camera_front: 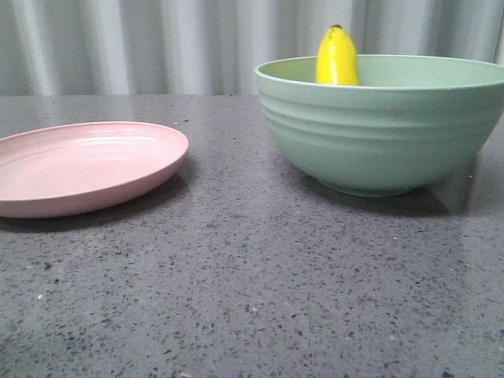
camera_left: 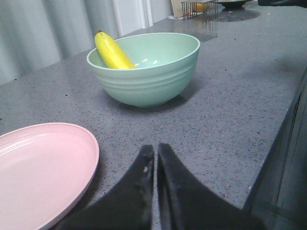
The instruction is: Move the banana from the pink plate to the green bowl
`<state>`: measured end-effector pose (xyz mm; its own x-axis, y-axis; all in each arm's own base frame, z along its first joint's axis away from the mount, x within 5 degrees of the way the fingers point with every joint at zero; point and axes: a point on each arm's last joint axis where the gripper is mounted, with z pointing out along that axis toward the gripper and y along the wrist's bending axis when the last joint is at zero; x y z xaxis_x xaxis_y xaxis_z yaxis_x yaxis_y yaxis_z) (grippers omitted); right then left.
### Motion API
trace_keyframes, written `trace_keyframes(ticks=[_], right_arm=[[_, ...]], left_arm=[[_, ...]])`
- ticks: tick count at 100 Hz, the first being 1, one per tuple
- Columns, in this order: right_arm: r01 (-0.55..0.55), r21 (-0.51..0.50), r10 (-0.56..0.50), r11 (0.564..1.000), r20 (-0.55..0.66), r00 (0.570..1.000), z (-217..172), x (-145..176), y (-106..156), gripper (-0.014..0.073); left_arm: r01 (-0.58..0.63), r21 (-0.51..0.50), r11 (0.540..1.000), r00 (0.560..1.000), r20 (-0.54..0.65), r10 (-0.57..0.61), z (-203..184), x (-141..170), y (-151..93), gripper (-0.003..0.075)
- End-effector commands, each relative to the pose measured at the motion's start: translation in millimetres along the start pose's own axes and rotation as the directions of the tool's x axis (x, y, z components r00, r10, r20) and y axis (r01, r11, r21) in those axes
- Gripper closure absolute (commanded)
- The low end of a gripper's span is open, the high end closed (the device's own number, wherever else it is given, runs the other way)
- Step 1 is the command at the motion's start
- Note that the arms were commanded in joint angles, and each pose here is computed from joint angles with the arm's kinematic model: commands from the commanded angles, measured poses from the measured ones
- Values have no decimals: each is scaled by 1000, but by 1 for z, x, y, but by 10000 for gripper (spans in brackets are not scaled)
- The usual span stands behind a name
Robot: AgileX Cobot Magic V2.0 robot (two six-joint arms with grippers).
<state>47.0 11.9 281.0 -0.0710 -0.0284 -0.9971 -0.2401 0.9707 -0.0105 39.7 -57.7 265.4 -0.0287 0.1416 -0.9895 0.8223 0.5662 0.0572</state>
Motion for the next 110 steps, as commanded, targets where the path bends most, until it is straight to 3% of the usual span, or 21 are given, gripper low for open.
trace_keyframes(ticks=[1, 70, 80, 90, 110], right_arm=[[15, 9, -16, 1000, 119, 993, -7, -11, -1, 664], [15, 8, -16, 1000, 88, 996, -8, -4, 0, 664], [15, 8, -16, 1000, 88, 996, -8, -4, 0, 664], [15, 8, -16, 1000, 88, 996, -8, -4, 0, 664], [15, 8, -16, 1000, 88, 996, -8, -4, 0, 664]], left_arm=[[23, -13, 1000, 990, 141, -21, -8, -15, 1, 741], [11, -17, 1000, 990, 139, -9, -8, -11, 1, 741], [-13, -64, 998, 991, 135, 21, -8, -11, 4, 741], [70, -137, 988, 985, 165, -47, -9, -13, 10, 741], [130, -395, 909, 966, 258, -26, -13, -13, 27, 741]])
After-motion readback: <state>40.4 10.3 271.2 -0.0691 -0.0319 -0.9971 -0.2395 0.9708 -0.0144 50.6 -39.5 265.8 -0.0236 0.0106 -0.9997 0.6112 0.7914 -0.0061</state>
